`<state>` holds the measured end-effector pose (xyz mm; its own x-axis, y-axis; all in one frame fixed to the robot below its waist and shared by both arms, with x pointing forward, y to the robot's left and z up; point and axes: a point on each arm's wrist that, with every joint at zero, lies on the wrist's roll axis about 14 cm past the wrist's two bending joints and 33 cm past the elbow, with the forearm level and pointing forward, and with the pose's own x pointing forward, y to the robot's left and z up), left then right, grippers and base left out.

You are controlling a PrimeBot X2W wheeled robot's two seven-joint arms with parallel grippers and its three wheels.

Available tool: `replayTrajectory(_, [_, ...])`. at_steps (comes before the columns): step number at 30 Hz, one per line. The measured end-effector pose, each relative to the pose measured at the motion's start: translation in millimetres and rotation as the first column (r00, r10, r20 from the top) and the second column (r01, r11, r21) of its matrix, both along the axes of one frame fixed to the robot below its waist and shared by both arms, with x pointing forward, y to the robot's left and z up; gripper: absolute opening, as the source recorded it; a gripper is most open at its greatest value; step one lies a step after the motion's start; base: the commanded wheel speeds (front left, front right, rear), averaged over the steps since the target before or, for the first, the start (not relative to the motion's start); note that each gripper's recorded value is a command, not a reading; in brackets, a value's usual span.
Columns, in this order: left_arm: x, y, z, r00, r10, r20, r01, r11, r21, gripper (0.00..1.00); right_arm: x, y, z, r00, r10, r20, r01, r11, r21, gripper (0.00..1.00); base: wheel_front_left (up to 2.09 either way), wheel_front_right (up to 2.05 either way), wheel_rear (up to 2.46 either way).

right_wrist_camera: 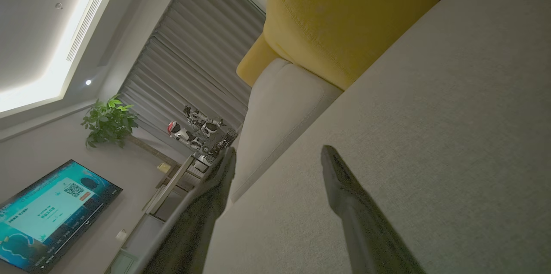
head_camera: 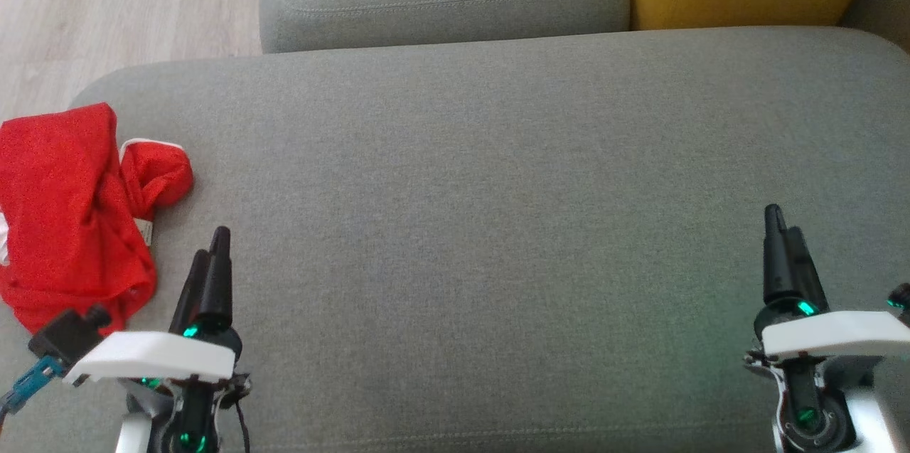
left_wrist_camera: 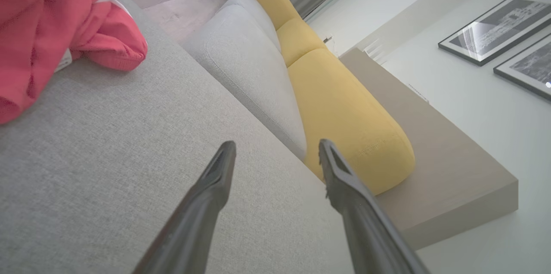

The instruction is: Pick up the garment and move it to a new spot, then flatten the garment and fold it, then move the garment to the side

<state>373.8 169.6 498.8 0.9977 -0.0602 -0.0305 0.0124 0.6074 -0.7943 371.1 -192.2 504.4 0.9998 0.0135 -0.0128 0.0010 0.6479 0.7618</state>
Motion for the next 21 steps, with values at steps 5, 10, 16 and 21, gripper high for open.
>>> replayTrajectory(5, [0, -1, 0, 1.000, -0.010, 0.005, 0.009, 0.996, 0.089, 1.00, -1, 4, -3, 1.000, 0.015, -0.010, -0.016, 0.997, -0.070, 1.00, 0.00, 0.00, 0.00])
replayTrajectory(10, [0, -5, 1, 1.000, -0.027, 0.010, 0.025, 0.984, 0.179, 1.00, -2, 7, -5, 0.999, 0.028, -0.016, -0.030, 0.989, -0.145, 1.00, 0.00, 0.00, 0.00])
replayTrajectory(16, [0, -9, 3, 0.999, -0.046, 0.024, 0.038, 0.961, 0.275, 1.00, -3, 9, -7, 0.999, 0.034, -0.016, -0.037, 0.971, -0.235, 1.00, 0.00, 0.00, 0.00])
replayTrajectory(21, [0, -9, 4, 0.998, -0.055, 0.032, 0.040, 0.936, 0.349, 1.00, -4, 10, -9, 0.999, 0.042, -0.022, -0.047, 0.952, -0.303, 1.00, 0.00, 0.00, 0.00])
